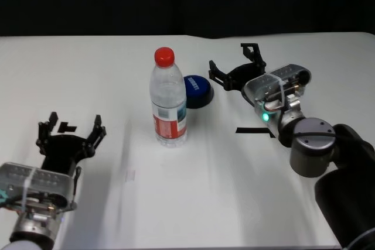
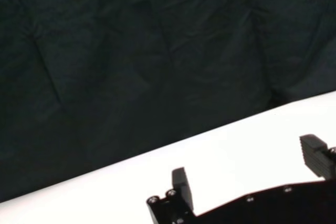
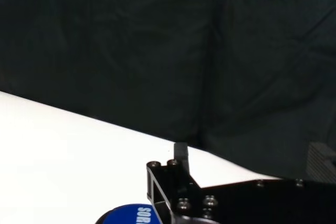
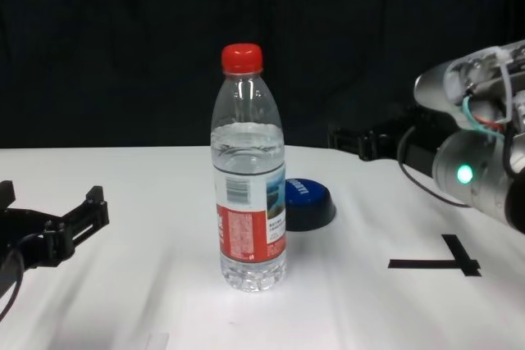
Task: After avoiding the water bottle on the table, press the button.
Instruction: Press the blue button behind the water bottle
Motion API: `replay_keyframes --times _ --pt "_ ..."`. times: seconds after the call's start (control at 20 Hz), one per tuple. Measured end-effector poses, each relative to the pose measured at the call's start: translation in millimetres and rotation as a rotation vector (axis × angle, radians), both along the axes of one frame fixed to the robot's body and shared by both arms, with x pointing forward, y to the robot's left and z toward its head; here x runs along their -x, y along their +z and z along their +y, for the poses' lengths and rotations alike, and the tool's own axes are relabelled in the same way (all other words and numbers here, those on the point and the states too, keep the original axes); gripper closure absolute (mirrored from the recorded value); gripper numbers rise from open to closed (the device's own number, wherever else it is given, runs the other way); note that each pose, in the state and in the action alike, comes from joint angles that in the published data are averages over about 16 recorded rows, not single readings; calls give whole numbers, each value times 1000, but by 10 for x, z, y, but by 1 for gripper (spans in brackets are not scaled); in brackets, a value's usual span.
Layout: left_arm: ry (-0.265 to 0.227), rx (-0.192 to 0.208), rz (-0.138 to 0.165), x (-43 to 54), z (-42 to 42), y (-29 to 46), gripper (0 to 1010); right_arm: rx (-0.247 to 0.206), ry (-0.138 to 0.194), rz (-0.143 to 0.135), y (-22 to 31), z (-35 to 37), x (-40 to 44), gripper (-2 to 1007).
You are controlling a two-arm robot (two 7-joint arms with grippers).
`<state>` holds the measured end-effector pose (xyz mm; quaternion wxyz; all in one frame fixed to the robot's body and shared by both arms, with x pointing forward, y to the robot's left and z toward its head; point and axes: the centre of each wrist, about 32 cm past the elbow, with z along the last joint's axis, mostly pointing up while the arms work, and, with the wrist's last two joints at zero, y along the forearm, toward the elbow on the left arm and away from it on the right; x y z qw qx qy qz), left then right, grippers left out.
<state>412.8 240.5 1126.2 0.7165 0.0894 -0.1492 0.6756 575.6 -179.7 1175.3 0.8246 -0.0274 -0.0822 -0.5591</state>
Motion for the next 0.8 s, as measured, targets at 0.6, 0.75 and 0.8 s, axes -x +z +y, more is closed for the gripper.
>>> replay_keyframes --times 0.6,0.75,0.8 --pt "0 0 0 0 0 0 7 6 -5 26 -15 90 -112 3" --pt "0 0 0 0 0 0 7 10 -5 31 -17 115 -145 3" --pt "0 0 0 0 0 0 7 12 -5 33 -18 122 -155 2"
